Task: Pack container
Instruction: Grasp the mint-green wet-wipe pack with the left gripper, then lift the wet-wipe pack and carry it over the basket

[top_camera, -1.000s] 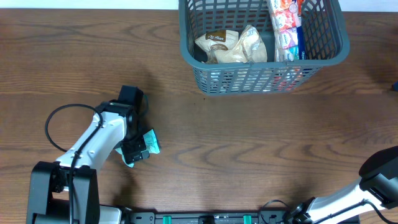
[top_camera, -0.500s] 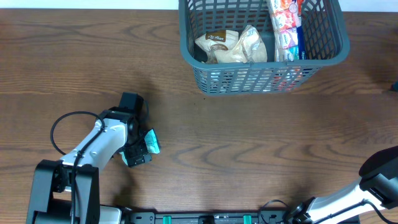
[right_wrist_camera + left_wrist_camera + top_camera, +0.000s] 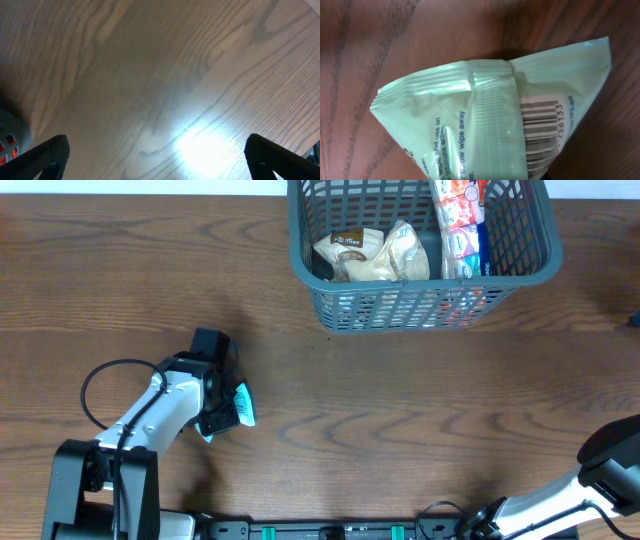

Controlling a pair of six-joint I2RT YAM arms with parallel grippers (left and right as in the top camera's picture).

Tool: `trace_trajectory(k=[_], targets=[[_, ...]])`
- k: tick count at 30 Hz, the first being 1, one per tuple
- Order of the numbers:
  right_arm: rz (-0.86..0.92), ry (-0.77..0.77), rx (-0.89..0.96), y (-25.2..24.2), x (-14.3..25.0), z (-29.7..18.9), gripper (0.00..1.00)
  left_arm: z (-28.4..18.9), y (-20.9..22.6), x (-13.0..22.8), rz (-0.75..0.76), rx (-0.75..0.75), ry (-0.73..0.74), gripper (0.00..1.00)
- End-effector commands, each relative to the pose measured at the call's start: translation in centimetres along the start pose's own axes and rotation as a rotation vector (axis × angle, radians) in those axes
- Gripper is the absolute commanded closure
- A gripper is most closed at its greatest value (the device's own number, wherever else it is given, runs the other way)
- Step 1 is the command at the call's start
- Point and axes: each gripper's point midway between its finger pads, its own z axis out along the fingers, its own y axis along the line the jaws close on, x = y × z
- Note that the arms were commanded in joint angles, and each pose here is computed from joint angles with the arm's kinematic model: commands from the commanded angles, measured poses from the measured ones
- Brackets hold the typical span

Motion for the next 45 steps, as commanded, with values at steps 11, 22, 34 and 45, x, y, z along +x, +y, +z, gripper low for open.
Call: trace_trajectory(k=[11,22,34,45], targets=[[0.017,0.006,0.003,-0.3,0.1,0.2,0.01,-3.4,-6.0,4.8,0.475,0.275,0.154,0.94],[0.017,0.006,0.003,-0.3,0.1,0.2,0.01,-23.2,-14.1,12.2,0.881,0.979,0.186,0.94],[0.017,0.01,-0.017,0.0,0.2,0.2,0.01,-40.8,-11.9,22.7,1.238,1.525,0.077,0.94],[0.016,0.02,-0.025,0.2,0.4,0.2,0.01,-40.0,-13.1,31.6,1.373,1.601,0.102,0.94]])
